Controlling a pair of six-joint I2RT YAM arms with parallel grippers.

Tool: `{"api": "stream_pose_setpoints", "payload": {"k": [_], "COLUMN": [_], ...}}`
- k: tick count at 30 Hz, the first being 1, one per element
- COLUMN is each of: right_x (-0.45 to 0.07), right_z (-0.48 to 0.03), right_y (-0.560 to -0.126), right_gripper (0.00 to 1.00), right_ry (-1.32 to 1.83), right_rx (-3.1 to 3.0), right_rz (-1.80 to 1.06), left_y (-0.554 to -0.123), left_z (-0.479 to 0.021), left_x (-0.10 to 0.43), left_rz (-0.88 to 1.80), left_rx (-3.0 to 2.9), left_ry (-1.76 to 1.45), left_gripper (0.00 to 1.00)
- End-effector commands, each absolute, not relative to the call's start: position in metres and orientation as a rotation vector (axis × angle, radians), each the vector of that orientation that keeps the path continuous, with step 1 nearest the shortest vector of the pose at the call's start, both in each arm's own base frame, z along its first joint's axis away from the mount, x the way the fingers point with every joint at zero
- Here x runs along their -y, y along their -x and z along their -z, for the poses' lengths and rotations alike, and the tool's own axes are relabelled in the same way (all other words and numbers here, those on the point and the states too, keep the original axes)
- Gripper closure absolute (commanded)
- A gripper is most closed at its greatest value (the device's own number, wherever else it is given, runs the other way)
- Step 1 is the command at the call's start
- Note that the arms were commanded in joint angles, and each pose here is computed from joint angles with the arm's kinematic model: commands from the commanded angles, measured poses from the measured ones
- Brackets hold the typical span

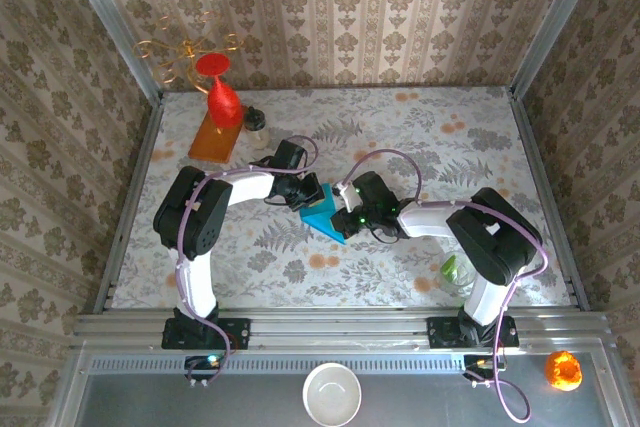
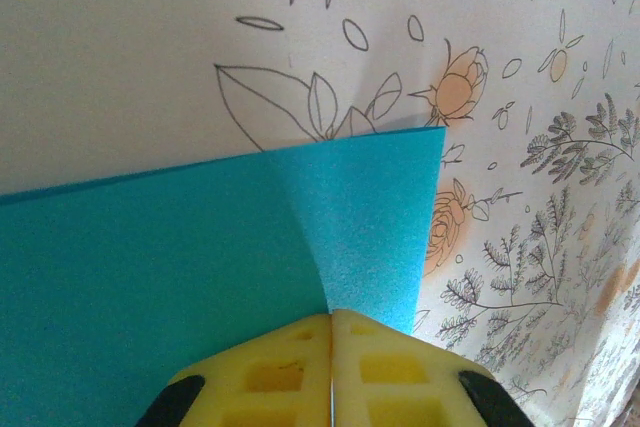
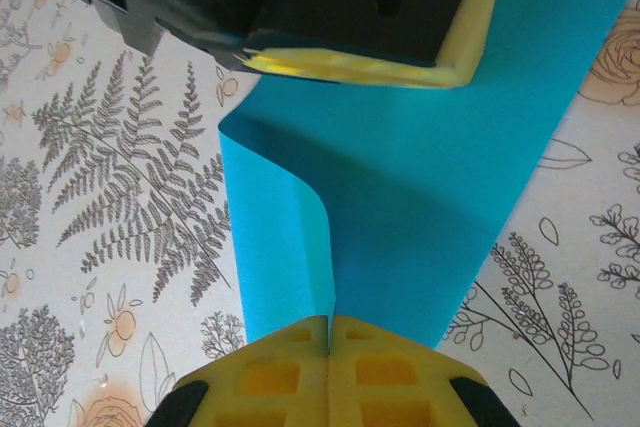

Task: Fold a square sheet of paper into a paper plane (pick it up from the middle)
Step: Third fold the triangle at the center of the table.

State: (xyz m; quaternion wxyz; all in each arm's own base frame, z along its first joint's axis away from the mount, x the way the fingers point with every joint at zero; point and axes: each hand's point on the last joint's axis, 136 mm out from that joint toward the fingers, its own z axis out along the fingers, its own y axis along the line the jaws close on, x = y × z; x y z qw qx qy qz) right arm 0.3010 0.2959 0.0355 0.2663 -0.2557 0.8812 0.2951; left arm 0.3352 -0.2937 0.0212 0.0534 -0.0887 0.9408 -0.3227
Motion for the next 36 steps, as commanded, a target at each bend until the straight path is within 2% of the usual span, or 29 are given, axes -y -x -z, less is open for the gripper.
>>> {"api": "stream_pose_setpoints", "payload": {"k": [1, 14, 21, 29, 36], "right_x": [-0.293, -0.292, -0.292, -0.29, -0.288], "right_z": [-0.029, -0.017, -0.013, -0.007, -0.002], "right_y": [-0.305, -0.302, -0.3, -0.299, -0.298], "right_gripper": [1.0, 1.0, 1.0, 1.0, 1.0], "right_ry": [0.69, 0.683, 0.685, 0.682, 0.678], "right_rx": [-2.412, -2.464, -2.483, -2.516, -2.546], "right_rz": [-0.76, -0.759, -0.758, -0.746, -0.733], "left_y": [-0.323, -0.323, -0.329, -0.332, -0.314], "left_z": [0.0, -0.001, -0.02, -0.061, -0.066], "left_x": [0.287, 0.289, 0.293, 0.286, 0.27], "left_rz": [0.908, 0.933, 0.972, 0.987, 0.97], "left_rx": [-2.946, -2.937, -2.889, -2.786, -2.755], "left_ry": [0.274, 0.273, 0.25, 0.253, 0.364], "left_gripper": [0.9, 0.9, 0.89, 0.8, 0.78]}}
